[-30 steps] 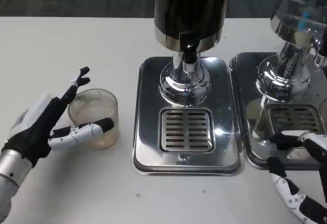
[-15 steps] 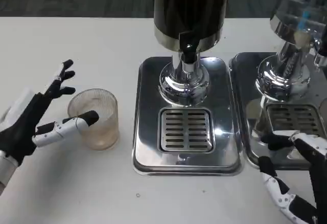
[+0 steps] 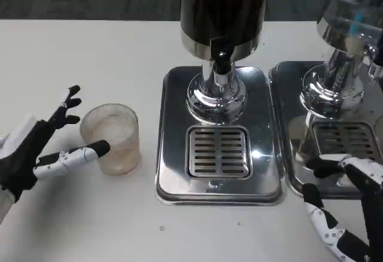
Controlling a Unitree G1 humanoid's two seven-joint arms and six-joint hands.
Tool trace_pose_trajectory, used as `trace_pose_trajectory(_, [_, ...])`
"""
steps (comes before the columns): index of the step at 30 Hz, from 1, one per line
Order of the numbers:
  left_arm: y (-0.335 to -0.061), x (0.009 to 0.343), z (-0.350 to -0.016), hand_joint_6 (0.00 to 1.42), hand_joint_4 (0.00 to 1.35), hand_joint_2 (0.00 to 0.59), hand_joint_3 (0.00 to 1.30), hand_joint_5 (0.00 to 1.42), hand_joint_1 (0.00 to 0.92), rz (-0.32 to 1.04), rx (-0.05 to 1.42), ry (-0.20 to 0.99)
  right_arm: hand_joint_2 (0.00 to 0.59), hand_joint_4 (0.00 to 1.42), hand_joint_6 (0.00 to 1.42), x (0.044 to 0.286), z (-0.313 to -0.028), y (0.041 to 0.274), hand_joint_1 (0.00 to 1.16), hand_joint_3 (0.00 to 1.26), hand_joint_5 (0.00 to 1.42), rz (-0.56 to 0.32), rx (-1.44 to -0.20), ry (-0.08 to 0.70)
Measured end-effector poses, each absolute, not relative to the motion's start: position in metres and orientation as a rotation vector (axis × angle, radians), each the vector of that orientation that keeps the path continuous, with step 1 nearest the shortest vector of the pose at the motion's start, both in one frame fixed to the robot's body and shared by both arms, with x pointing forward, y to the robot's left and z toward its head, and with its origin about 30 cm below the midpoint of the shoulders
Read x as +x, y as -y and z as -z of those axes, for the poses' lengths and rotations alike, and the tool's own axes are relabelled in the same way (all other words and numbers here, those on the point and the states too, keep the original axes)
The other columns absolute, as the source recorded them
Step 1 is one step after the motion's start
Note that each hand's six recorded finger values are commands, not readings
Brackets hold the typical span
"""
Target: Grasp the cup under the faucet to collect the drink, then remove the cup.
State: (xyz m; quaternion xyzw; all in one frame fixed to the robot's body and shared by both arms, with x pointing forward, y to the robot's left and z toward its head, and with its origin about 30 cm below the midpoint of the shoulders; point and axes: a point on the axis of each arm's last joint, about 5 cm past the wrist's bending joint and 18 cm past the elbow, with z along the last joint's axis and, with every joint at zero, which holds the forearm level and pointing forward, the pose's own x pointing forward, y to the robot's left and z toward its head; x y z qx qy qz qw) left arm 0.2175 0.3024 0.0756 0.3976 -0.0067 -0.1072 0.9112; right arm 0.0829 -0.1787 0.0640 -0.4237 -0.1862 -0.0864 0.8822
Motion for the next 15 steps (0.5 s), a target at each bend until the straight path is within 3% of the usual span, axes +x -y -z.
trace_pose_trajectory(15, [-0.299,0.229,-0.079,0.15,0.00,0.016,0.00,0.17,0.264,0.265,0.906,-0.029,0.390,0.60,0.52,0.082,-0.064,0.176,0.51,0.59,0.53,0.184,-0.879,0.387])
